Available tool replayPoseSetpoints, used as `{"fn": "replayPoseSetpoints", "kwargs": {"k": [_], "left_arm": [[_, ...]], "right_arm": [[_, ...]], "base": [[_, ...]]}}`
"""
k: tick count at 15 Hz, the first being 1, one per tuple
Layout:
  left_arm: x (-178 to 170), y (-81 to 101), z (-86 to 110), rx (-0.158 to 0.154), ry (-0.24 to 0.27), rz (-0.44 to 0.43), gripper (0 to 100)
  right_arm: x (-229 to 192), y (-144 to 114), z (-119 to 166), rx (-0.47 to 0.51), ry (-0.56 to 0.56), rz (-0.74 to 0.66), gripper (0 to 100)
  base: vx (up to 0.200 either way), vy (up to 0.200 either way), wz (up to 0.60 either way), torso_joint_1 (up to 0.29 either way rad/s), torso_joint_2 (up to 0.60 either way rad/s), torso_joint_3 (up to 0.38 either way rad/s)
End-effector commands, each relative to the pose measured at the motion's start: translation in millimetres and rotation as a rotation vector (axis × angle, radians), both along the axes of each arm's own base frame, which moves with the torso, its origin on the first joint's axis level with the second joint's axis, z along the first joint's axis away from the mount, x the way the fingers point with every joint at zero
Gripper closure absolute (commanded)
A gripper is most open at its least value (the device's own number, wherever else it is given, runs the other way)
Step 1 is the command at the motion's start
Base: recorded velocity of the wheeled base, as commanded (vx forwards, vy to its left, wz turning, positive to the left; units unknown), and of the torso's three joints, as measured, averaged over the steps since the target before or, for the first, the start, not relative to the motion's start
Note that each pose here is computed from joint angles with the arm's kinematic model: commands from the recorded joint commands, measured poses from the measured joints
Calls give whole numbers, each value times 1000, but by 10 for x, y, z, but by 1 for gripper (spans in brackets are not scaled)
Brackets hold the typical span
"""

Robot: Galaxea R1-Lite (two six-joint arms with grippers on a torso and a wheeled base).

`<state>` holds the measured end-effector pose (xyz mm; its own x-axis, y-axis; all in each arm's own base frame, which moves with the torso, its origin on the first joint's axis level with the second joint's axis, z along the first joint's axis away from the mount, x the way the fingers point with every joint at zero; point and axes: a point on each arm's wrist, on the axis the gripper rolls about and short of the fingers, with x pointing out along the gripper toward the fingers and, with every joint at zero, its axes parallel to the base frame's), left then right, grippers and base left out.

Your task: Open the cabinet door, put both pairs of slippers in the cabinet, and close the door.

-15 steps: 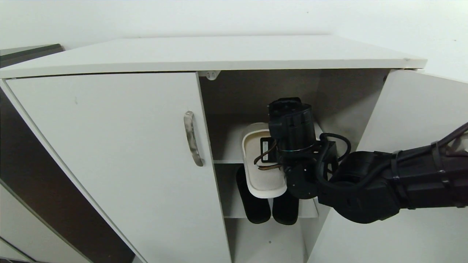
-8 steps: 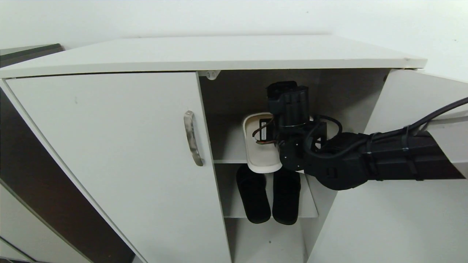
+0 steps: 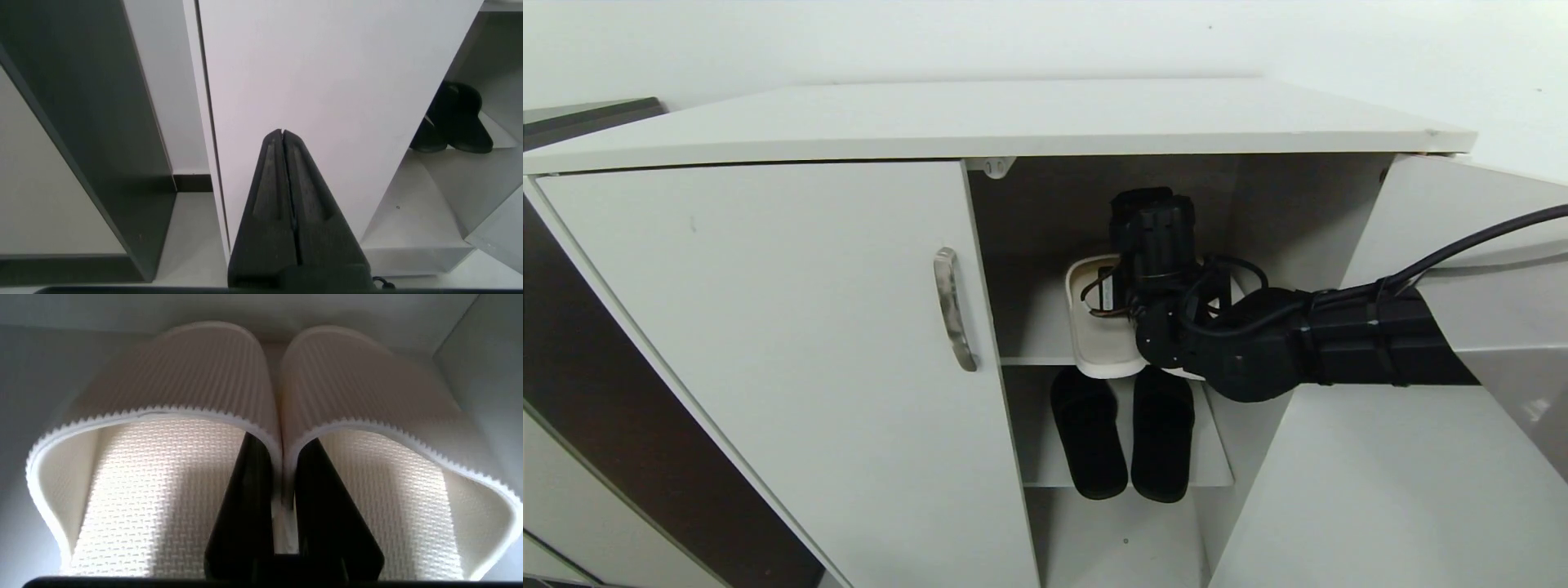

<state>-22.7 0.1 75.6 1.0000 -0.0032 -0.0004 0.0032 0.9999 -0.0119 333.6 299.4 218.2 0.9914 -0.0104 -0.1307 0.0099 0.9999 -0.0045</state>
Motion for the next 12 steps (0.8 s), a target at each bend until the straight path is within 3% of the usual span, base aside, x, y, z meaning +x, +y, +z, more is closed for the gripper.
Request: {"fn": "replayPoseSetpoints", "kwargs": {"k": [1, 5, 6, 12], "left_arm": [[0, 0, 0, 0, 0, 0, 100], [0, 0, 0, 0, 0, -1, 100], [0, 0, 0, 0, 0, 0, 100], [0, 0, 0, 0, 0, 0, 100]], "right_arm": [[19, 22, -57, -7, 9, 0, 100], [21, 24, -69, -6, 11, 0, 100], [19, 22, -63, -4, 9, 0, 0], [-68, -6, -25, -6, 11, 9, 0]], "base": [[0, 0, 0, 0, 0, 0], [0, 0, 0, 0, 0, 0], [0, 0, 0, 0, 0, 0], [0, 0, 0, 0, 0, 0]]}}
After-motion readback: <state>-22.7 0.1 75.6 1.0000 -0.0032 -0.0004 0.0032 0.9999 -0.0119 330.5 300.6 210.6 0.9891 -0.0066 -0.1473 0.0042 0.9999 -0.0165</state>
